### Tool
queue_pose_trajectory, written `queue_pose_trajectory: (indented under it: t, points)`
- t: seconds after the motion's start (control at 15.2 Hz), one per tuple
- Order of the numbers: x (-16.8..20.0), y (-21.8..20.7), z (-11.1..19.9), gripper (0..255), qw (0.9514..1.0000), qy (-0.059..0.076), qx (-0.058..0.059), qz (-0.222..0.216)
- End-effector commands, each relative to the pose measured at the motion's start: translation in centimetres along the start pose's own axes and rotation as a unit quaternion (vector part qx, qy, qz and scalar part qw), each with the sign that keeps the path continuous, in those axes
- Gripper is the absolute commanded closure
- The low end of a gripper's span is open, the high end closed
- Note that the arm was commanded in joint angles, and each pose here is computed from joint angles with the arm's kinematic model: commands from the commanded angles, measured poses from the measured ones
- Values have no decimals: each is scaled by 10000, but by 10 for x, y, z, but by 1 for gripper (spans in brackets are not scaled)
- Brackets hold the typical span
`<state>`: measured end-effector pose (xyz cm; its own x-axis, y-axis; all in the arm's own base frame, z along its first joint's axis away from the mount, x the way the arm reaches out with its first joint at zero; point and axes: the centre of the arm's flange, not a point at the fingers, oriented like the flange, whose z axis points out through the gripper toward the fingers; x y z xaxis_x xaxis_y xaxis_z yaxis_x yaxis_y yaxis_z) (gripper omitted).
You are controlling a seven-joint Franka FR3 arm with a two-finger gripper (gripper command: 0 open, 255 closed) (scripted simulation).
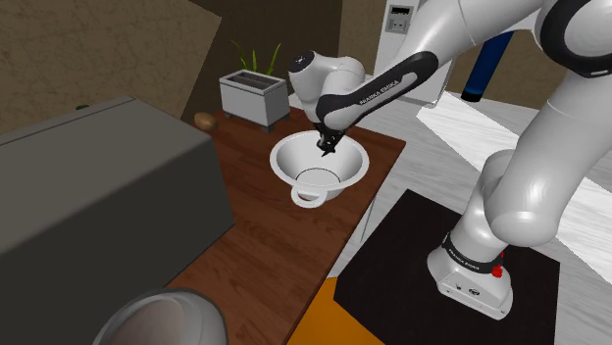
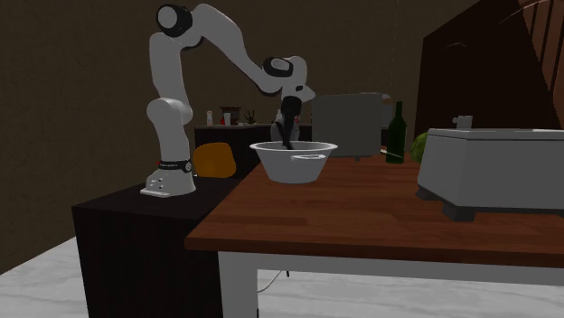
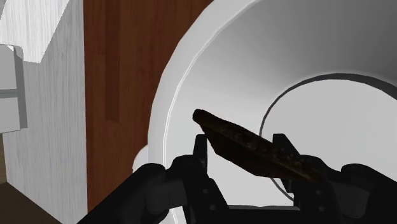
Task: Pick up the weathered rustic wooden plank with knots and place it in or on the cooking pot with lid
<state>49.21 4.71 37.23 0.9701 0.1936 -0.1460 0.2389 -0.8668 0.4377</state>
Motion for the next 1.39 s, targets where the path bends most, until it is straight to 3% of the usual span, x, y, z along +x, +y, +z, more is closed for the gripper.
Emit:
queue_pose_trajectory:
  t: [0.0,0.99,1.32]
  points:
    - [-2,5,-10,255,10000,-1,0,-1]
    - [-14,39,-78,255,10000,-1,0,-1]
    - [5,-10,-113,255,10000,-1,0,-1]
